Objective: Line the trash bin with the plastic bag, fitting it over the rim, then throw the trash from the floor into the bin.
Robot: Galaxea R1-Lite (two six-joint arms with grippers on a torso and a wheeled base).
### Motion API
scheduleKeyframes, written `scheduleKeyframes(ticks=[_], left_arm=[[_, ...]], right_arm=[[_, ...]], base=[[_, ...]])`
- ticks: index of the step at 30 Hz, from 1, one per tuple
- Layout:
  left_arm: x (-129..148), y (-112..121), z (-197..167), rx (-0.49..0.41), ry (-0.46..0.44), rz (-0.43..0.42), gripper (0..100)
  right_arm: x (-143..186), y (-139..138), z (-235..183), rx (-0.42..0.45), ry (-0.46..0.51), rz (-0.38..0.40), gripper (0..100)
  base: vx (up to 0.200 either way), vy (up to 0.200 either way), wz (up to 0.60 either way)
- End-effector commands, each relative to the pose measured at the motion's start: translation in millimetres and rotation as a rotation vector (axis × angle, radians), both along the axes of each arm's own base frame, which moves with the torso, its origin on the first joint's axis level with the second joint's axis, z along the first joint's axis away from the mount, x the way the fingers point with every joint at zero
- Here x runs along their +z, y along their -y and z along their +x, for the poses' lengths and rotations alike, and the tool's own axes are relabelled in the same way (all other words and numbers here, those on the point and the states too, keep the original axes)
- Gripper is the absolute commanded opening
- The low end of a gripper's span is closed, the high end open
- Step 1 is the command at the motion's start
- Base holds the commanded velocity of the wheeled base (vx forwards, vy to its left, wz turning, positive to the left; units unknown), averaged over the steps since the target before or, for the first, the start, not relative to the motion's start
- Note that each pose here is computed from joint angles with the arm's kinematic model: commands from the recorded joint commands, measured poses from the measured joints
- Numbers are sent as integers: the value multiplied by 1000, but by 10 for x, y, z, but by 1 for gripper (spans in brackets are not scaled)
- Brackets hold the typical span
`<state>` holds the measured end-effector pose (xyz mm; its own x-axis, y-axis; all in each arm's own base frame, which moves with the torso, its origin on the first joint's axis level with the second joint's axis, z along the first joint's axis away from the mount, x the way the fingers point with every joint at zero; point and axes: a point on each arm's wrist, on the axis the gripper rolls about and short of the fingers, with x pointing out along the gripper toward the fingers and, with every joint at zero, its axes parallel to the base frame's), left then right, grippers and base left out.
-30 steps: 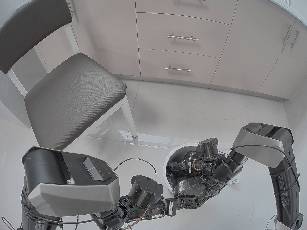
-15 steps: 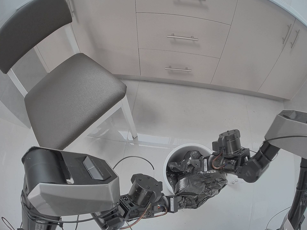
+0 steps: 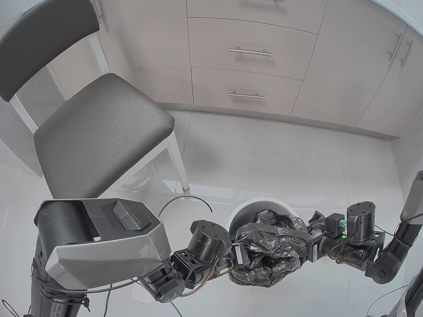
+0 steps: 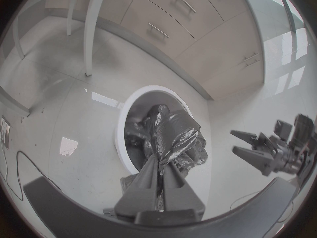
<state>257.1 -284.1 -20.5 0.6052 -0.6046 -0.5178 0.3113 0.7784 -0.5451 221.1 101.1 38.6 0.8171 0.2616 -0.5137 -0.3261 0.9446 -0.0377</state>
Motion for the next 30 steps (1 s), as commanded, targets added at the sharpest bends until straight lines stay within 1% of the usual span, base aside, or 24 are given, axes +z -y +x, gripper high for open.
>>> scheduleKeyframes(ticks=[1,5,7,8,10,11,12,15,16,18,24,30], left_arm=[[43,-25,253,81,20,4,0],[135,-37,304,100,27,-1,0],[194,-57,338,109,33,-7,0],[194,-57,338,109,33,-7,0],[332,-61,378,116,50,-23,0],[332,-61,378,116,50,-23,0],[421,-75,389,118,57,-33,0],[525,-101,405,120,72,-51,0],[525,-101,405,120,72,-51,0],[565,-105,400,119,75,-56,0],[536,-111,385,117,69,-49,0],[528,-98,379,113,68,-50,0]], right_arm=[[-221,41,-140,14,-42,-35,100],[-459,27,-47,-10,-17,-83,100],[-565,31,-54,-3,-48,-111,100],[-565,31,-54,-3,-48,-111,100],[-660,14,-19,3,-66,-130,100],[-660,14,-19,3,-66,-130,100],[-685,-16,50,-6,-49,-128,100],[-664,-47,150,-36,-5,-126,100],[-664,-47,150,-36,-5,-126,100],[-639,-78,238,-44,32,-112,100],[-507,-59,354,-68,107,-108,100],[-390,-59,365,-72,148,-90,100]], base=[[0,0,0],[0,0,0],[0,0,0],[0,0,0],[0,0,0],[0,0,0],[0,0,0],[0,0,0],[0,0,0],[0,0,0],[0,0,0],[0,0,0]])
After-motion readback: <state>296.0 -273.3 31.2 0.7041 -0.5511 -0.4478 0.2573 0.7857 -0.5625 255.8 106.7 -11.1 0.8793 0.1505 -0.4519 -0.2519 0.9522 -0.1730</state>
